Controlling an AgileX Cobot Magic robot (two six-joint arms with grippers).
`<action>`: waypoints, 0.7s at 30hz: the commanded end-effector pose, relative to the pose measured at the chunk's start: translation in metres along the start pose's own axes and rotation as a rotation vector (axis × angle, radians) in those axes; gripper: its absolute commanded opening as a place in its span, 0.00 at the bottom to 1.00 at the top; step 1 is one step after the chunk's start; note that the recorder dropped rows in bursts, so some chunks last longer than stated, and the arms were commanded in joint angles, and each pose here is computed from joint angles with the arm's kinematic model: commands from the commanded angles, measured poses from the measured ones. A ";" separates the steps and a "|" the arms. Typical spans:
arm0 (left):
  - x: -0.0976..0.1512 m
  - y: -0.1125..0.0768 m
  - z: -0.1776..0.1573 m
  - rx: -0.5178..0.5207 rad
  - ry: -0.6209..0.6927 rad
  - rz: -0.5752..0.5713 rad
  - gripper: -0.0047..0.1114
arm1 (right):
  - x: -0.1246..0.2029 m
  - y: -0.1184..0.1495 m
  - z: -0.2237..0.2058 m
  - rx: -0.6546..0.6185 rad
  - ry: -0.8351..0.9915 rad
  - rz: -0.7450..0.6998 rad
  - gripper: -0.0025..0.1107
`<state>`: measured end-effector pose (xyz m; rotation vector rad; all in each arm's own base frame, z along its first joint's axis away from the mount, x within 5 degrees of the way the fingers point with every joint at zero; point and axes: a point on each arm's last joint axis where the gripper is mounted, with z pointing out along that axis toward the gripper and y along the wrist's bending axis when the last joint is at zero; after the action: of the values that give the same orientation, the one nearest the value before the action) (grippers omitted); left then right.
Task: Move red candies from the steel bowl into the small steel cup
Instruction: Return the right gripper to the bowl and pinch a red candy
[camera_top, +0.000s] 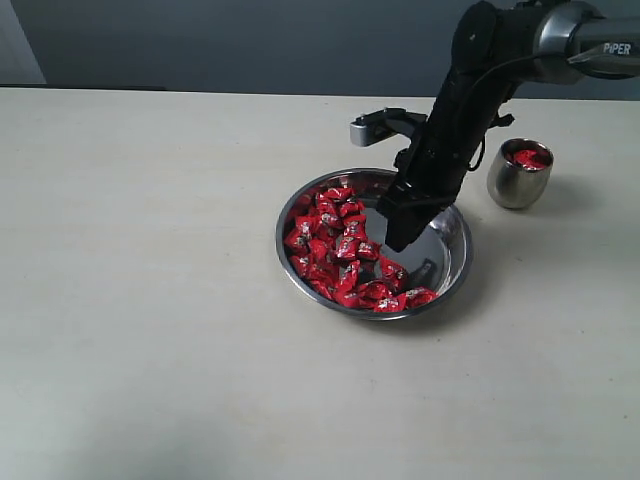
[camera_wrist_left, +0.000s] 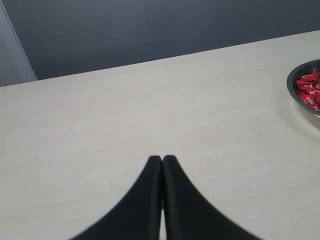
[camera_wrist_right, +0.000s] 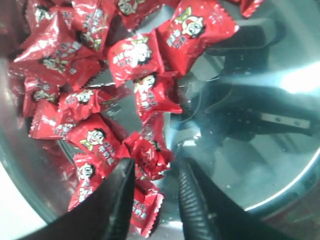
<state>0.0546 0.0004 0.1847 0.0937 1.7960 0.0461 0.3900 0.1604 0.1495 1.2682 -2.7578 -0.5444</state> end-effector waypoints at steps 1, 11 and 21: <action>-0.001 -0.001 0.000 0.010 -0.010 -0.004 0.04 | -0.002 0.008 0.007 -0.011 0.020 -0.020 0.30; -0.001 -0.001 0.000 0.010 -0.010 -0.004 0.04 | -0.003 0.006 0.031 -0.055 0.057 -0.003 0.30; -0.001 -0.001 0.000 0.010 -0.010 -0.004 0.04 | -0.002 0.005 0.032 -0.052 0.064 -0.002 0.30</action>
<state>0.0546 0.0004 0.1847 0.0937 1.7960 0.0461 0.3817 0.1748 0.1187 1.2503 -2.6668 -0.5613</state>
